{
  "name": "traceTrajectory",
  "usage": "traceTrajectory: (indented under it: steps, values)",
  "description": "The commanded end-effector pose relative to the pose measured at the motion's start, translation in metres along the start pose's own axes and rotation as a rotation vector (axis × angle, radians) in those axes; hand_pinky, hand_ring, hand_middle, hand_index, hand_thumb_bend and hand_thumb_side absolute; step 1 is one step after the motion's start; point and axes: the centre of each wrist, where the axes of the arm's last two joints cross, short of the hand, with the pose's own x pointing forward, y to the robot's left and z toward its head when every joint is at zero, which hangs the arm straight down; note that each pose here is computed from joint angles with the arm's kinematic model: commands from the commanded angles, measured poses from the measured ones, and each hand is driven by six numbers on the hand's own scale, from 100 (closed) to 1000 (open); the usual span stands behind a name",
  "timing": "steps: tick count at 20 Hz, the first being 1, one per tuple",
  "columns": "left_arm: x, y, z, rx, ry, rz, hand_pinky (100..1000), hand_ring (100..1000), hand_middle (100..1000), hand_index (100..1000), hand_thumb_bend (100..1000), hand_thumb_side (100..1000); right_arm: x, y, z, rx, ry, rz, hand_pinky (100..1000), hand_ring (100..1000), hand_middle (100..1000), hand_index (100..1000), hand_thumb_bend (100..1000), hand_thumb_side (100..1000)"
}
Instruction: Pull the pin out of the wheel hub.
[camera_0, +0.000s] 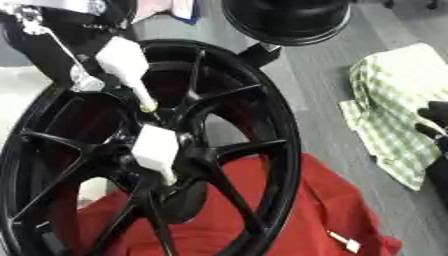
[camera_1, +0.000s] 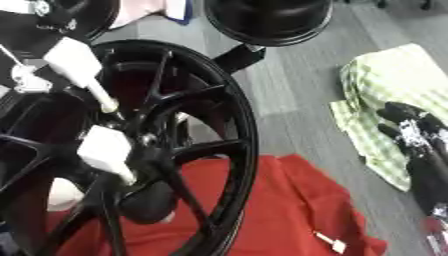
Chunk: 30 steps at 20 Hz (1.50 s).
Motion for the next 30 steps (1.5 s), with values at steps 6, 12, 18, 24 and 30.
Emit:
traceTrajectory:
  steps: [6,12,18,24,30]
  values:
    - [-0.023,0.032,0.079,0.258,0.094,0.048,615,467,239,337,100,117,0.007,-0.008,0.0,-0.021,-0.033,0.022,886,904,691,748,100,552]
    - [-0.067,0.004,0.134,0.39,0.305,0.133,614,463,234,336,100,123,0.007,-0.01,0.0,-0.042,-0.044,0.022,886,905,692,748,100,550]
    - [-0.106,-0.043,0.158,0.419,0.49,0.23,616,465,236,340,100,123,0.007,-0.01,0.001,-0.062,-0.055,0.011,885,905,692,748,100,546]
    - [-0.109,-0.088,0.144,0.345,0.528,0.252,616,474,247,351,100,112,0.007,-0.008,-0.001,-0.065,-0.069,-0.009,885,905,693,748,100,545]
    - [-0.104,-0.131,0.126,0.295,0.57,0.26,625,484,269,383,100,126,0.007,-0.006,-0.002,-0.072,-0.075,-0.028,885,905,693,748,100,546]
